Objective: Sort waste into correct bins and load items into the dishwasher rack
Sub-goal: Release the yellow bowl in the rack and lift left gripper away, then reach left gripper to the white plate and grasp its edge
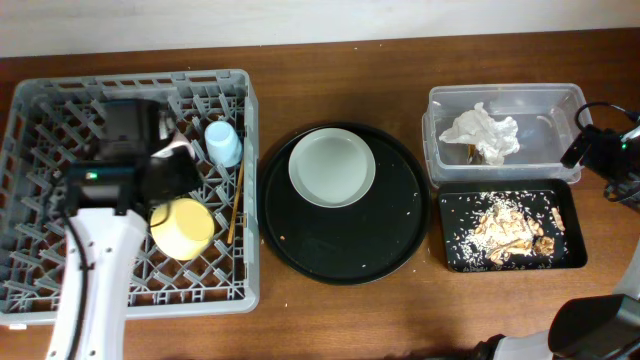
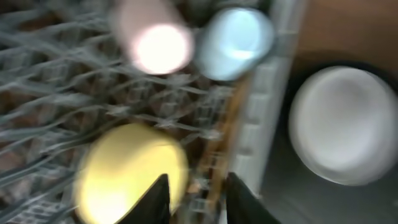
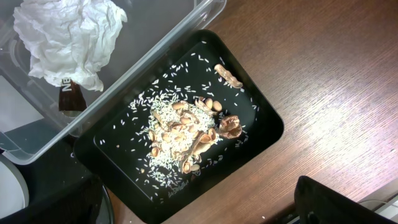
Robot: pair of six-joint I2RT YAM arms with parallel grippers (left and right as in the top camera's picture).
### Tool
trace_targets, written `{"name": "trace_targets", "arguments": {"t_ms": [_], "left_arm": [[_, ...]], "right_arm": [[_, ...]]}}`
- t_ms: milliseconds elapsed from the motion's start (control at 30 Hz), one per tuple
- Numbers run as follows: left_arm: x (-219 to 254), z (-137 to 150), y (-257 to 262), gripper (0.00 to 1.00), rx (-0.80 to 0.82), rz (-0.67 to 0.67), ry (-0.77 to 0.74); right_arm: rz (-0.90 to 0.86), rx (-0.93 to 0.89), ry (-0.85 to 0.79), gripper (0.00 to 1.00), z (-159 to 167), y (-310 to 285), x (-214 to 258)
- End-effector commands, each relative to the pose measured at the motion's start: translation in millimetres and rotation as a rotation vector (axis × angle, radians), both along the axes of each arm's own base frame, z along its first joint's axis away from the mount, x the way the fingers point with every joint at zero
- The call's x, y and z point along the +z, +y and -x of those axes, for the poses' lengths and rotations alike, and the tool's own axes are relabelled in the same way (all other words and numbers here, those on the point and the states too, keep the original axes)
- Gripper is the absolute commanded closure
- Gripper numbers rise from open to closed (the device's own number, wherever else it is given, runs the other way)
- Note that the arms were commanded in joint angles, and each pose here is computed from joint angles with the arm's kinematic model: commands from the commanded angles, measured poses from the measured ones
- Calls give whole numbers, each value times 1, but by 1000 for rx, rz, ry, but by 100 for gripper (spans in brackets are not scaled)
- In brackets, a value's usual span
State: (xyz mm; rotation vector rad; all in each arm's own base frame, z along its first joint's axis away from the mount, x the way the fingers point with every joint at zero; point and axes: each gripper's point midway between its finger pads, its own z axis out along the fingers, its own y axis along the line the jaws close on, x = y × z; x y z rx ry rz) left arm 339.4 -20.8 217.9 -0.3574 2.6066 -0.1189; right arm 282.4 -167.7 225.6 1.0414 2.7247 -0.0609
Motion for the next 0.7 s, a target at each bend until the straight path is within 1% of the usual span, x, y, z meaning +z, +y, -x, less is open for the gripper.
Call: {"name": "trace_targets", "arguments": {"t_ms": [0, 67, 133, 200, 400, 667], "left_arm": [[9, -13, -64, 58, -173, 81, -68], [5, -21, -94, 57, -248, 79, -89], [-5, -28, -112, 56, -281, 37, -93], [-22, -34, -131, 56, -317, 7, -78], [-76, -47, -183, 55, -416, -4, -21], [-100, -52, -239, 56, -514, 14, -67]], "right_arm": [[13, -7, -6, 1, 1, -3, 4], [13, -7, -6, 1, 1, -3, 4], [13, -7, -6, 1, 1, -3, 4], [13, -7, -6, 1, 1, -3, 4], [13, -7, -6, 1, 1, -3, 4], [13, -7, -6, 1, 1, -3, 4]]}}
